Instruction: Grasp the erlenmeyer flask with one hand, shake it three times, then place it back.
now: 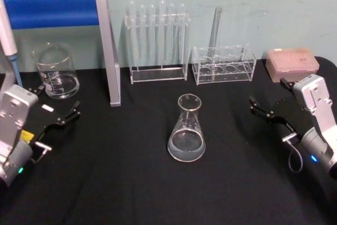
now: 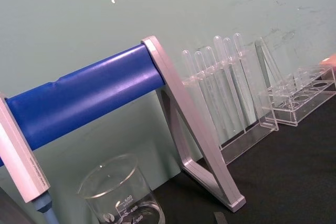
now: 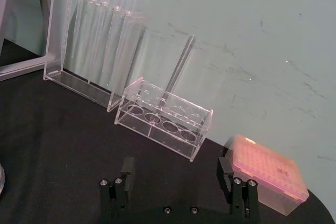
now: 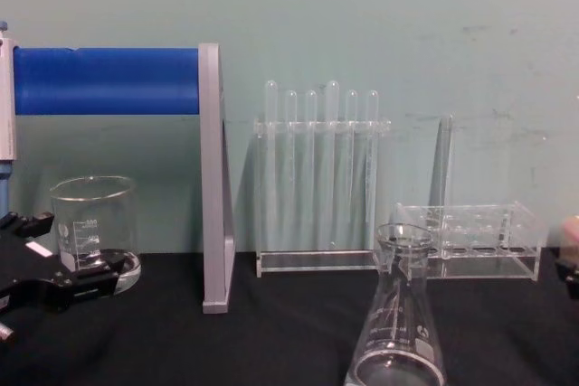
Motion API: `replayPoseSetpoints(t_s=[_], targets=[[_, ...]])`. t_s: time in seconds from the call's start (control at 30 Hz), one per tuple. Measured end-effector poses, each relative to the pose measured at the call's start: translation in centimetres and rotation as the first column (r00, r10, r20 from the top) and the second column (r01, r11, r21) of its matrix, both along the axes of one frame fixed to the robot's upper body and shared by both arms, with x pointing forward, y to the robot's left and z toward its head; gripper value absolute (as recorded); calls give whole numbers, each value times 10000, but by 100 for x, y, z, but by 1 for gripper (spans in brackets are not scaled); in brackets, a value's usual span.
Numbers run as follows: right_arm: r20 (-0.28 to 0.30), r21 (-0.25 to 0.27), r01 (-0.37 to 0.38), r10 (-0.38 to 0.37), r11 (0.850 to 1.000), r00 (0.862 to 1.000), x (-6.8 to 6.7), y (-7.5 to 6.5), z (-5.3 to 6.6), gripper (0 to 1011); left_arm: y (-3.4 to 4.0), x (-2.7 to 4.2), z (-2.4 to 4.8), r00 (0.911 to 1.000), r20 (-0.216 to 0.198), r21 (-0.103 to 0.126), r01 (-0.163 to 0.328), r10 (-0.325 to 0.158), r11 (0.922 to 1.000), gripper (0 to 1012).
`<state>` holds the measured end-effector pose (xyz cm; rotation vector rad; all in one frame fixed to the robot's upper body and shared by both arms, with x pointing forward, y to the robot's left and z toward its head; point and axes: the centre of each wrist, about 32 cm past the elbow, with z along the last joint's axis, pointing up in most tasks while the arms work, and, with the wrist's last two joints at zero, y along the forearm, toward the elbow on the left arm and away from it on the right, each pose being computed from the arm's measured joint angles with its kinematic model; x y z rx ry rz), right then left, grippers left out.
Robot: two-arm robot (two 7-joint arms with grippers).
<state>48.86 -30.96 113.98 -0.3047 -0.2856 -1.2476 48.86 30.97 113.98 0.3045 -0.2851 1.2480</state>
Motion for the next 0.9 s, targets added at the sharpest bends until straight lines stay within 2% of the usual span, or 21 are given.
replayPoseSetpoints(t_s=[0.9], targets=[[-28,22,-19,19,10000,10000,-9,-17,-3,1000,0,0,0,10000,0,0,1,-1,10000,1001]])
